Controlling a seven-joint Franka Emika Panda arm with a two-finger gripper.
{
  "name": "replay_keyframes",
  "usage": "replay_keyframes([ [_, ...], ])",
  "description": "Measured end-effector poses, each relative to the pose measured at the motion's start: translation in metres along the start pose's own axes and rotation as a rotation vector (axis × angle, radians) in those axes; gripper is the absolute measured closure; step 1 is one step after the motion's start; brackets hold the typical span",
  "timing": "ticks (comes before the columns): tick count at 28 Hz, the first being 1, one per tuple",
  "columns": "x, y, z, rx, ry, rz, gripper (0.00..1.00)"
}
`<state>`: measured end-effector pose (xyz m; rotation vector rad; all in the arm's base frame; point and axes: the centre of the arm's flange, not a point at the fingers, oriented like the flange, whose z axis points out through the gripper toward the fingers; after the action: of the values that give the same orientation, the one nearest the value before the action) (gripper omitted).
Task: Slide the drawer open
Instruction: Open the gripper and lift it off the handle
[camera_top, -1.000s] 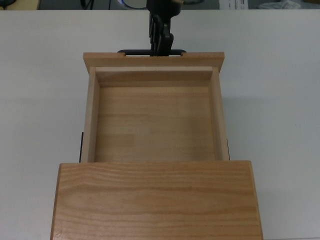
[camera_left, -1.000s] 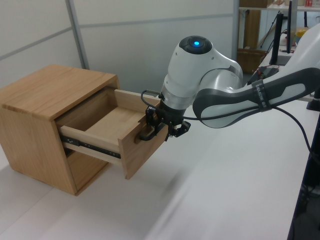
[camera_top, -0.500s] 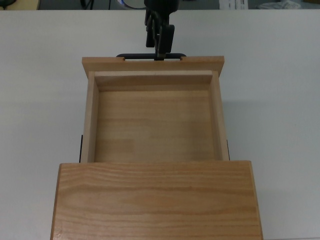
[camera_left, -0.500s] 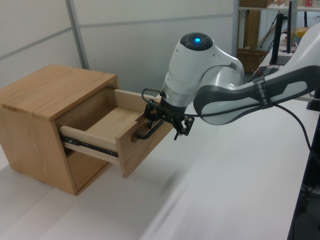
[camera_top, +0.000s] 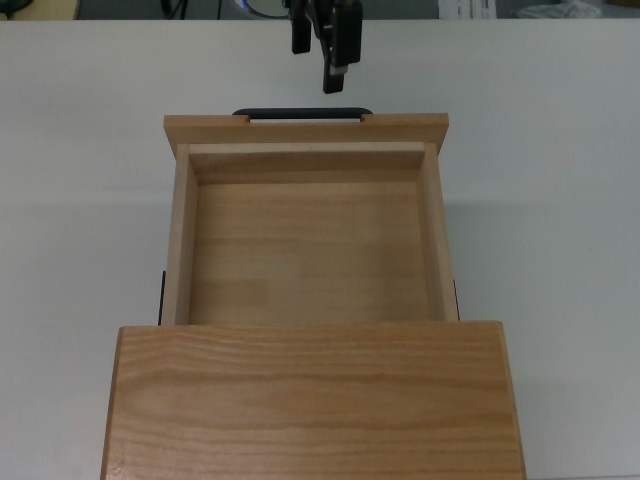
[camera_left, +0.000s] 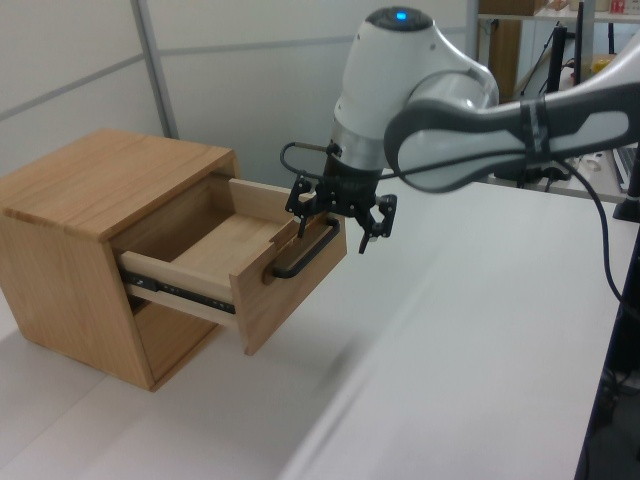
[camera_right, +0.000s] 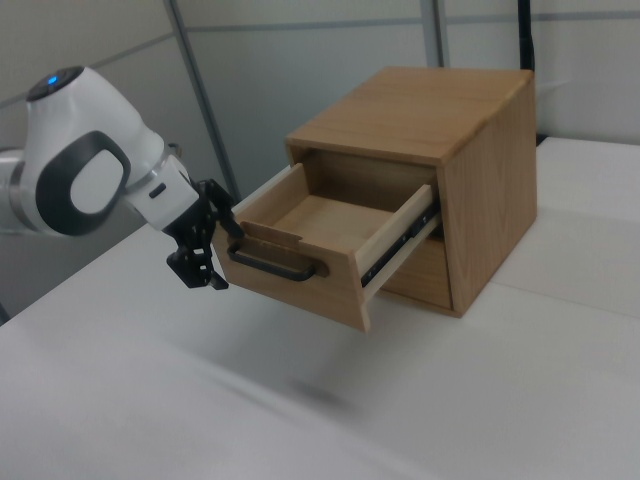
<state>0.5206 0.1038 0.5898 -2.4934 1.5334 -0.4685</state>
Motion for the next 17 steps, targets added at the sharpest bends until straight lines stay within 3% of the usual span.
replay_keyframes([
  [6,0.0,0.0,-0.016,-0.045,-0.06,-0.234,0.0],
  [17,-0.003,0.006,-0.043,-0.104,-0.199,-0.764,0.0],
])
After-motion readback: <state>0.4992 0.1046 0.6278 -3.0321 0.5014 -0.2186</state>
